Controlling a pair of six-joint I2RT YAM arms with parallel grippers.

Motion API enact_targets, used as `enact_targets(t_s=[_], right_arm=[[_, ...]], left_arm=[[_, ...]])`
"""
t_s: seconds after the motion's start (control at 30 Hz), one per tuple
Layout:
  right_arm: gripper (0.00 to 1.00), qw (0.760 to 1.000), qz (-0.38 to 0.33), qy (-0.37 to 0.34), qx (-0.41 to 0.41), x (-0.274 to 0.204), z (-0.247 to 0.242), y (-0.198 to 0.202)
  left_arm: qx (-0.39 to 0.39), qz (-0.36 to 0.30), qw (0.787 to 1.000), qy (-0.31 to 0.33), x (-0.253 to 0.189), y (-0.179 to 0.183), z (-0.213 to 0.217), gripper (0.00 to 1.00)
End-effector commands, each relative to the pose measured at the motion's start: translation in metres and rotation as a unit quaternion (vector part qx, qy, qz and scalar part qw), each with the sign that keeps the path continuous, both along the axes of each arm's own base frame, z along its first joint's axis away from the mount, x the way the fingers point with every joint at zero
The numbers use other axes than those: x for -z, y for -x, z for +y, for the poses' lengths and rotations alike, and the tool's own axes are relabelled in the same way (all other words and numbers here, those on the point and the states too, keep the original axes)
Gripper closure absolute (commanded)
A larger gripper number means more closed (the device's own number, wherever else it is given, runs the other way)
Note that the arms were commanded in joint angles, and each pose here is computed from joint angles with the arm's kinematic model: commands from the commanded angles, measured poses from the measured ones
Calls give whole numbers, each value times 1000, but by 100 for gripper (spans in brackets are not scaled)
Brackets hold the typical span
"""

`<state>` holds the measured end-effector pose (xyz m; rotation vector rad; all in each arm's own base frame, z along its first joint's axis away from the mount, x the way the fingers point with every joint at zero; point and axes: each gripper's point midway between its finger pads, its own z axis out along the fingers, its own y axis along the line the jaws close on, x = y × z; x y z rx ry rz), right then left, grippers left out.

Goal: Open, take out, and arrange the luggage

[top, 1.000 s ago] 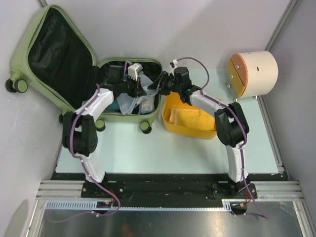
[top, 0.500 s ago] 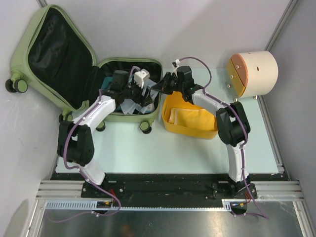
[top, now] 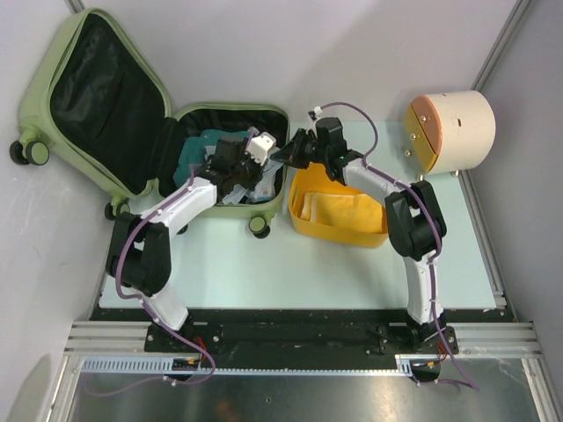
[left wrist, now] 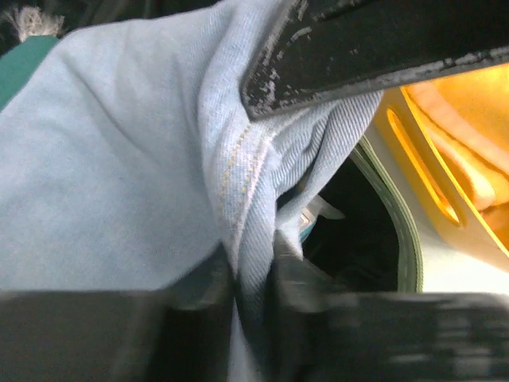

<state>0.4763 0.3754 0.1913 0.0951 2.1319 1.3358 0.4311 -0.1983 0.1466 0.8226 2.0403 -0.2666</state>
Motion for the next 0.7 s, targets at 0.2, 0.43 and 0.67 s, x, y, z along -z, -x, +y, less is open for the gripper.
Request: enact_targets(t_s=[0.2, 0.43, 0.67], right_arm=[[52, 997, -54, -41, 21, -57, -12, -12], [0, 999, -29, -30, 16, -45, -7, 1], [0, 999, 14, -18, 35, -27, -1, 13]], left_arm=[[6, -9, 998, 62, -25, -2, -24, 100], [22, -21, 994, 101, -56, -2, -45, 100], [14, -29, 992, 125, -73, -8, -62, 100]])
